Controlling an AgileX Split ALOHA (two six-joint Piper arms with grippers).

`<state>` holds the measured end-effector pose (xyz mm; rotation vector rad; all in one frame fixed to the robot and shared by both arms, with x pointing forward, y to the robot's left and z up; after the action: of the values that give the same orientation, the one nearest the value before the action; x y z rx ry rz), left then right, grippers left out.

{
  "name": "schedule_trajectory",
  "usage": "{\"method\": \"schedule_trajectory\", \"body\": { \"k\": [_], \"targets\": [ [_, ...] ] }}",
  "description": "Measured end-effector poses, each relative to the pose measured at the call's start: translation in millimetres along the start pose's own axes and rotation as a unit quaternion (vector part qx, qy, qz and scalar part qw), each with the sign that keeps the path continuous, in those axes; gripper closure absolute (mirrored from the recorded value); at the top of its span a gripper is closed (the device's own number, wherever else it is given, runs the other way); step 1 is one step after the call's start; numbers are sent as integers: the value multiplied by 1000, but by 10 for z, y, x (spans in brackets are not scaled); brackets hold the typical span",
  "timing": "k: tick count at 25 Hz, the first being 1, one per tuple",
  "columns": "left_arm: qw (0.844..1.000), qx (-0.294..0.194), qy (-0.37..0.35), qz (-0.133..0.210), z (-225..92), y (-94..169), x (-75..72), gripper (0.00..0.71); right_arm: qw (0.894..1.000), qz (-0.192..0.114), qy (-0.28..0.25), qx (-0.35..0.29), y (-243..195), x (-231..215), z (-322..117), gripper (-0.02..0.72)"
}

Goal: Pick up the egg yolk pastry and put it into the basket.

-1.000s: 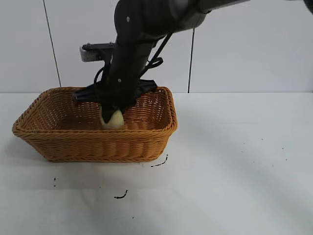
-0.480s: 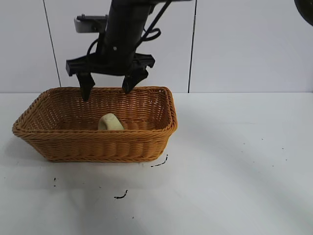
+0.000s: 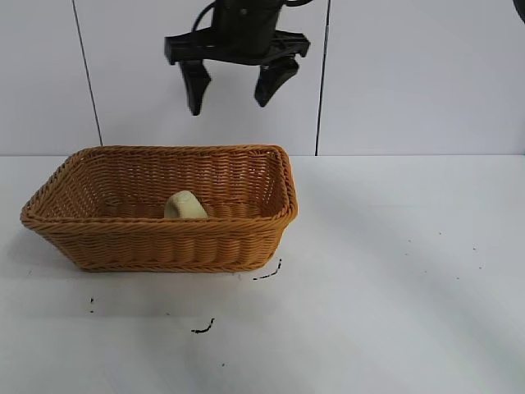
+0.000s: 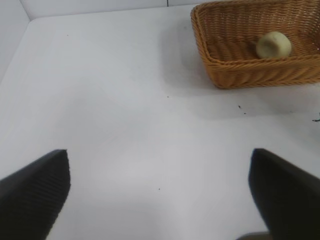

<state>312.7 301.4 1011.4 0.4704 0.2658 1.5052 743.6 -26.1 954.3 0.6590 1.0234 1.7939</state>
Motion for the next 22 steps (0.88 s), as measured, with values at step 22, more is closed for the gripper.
{"method": "schedule_trajectory", "body": {
  "k": [22],
  "targets": [
    [1000, 0, 0, 0, 0, 0, 0, 14, 975, -73, -207, 33, 336, -2528, -550, 59]
  ]
}}
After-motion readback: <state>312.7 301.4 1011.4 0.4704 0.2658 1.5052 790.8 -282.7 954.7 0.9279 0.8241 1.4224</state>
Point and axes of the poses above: a point on each arm's last joint axis where the gripper is mounted, y pointing back along that axis away from the gripper, x along the wrist's bending axis when the last joint is at zero, z = x × y, the point moved 9 cm from there along -y, pointing out along that axis toward the gripper, and after that the axes turned 3 degrees about -y, right-handed, at the moved point
